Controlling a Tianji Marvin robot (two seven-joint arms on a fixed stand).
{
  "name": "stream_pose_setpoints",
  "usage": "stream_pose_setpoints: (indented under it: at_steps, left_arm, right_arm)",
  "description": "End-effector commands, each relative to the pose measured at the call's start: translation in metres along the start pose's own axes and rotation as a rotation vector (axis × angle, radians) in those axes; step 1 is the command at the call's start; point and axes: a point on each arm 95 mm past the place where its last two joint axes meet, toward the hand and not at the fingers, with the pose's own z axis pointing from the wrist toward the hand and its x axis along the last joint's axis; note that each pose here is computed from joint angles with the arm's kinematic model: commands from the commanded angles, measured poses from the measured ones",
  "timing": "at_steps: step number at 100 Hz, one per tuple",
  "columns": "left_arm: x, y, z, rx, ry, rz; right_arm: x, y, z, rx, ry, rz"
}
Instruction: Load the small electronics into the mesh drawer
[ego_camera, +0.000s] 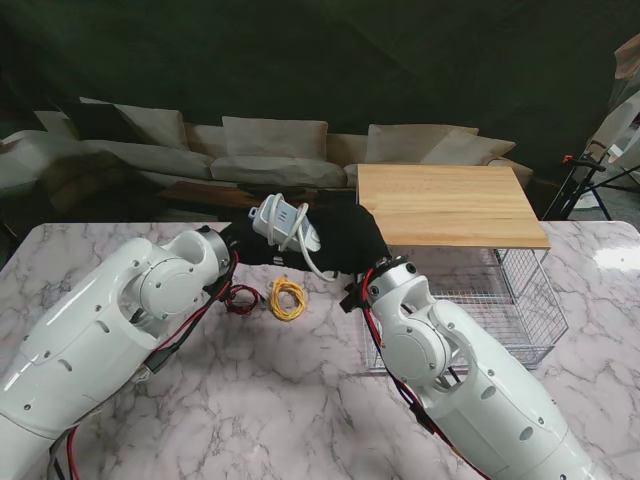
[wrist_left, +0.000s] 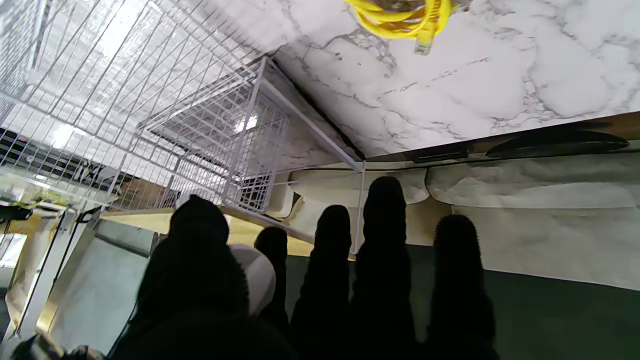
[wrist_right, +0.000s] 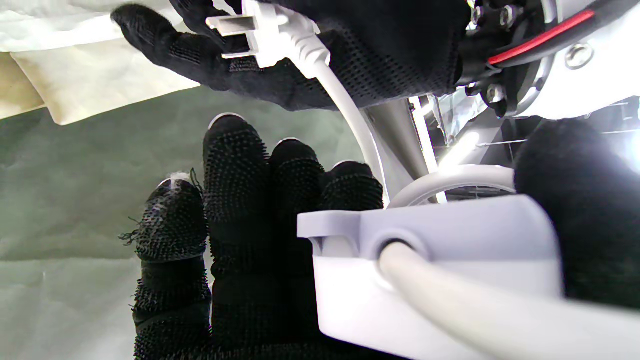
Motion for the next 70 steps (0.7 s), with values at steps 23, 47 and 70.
stream_pose_setpoints:
  at_steps: [23,47,70]
  left_arm:
    - [0.009,0.005,0.007,-0.073,0.063,0.021]
    - [0.003,0.013,0.009,-0.176,0.091,0.078]
    - [0.002,0.009,0.001,-0.166,0.055,0.113]
  right_arm:
    - [0.001,0.001,0.002,-0.008,-0.005,0.010]
    - [-0.001,0.003,0.002,-0.021,-0.016,0.012]
    - [-0.003,0.001,0.004,-0.017,-0.030,0.016]
